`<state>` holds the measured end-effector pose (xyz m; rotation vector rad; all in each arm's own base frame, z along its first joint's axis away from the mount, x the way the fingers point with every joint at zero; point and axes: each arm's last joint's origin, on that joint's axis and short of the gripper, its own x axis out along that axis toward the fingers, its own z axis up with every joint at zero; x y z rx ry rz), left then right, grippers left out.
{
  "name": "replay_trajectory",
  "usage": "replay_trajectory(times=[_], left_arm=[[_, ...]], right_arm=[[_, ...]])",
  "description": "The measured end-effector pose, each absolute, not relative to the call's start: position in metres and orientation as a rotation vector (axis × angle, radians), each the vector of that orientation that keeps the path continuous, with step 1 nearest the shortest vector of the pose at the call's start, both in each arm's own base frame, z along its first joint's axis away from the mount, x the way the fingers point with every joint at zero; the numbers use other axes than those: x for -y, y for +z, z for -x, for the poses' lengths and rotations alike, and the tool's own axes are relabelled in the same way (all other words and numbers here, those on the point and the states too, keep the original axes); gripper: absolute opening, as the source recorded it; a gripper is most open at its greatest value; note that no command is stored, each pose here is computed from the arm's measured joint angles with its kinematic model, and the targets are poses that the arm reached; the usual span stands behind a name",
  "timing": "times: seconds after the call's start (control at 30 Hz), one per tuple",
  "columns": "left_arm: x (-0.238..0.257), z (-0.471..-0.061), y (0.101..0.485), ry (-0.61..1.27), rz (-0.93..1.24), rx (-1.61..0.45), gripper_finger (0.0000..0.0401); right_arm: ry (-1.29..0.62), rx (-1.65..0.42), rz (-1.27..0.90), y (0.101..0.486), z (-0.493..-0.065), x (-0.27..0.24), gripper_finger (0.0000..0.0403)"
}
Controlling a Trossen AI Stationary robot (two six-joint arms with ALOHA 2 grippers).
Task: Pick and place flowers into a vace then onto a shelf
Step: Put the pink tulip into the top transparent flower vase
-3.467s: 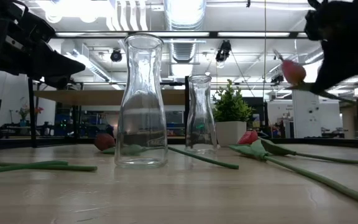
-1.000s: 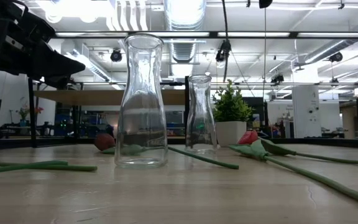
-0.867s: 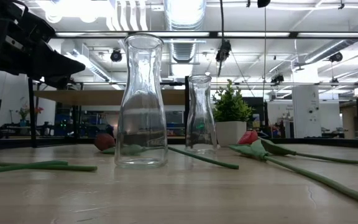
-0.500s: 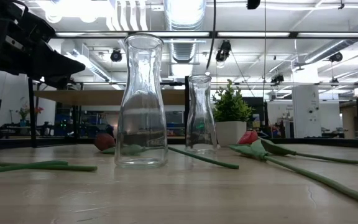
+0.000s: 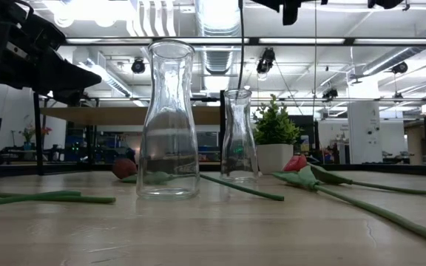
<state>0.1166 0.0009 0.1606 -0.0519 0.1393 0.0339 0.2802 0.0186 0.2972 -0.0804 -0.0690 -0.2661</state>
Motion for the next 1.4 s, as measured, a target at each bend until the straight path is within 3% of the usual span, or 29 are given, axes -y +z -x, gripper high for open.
replay_trajectory(times=[0.9, 1.4], left_arm=[[-0.001, -0.117, 0.161, 0.034, 0.052, -0.135, 0.0], [-0.001, -0.117, 0.161, 0.033, 0.052, -0.136, 0.0]], right_arm=[[-0.279, -0.137, -0.019, 0.226, -0.322, -0.019, 0.0009], [-0.292, -0.146, -0.065, 0.219, -0.325, -0.017, 0.0011]])
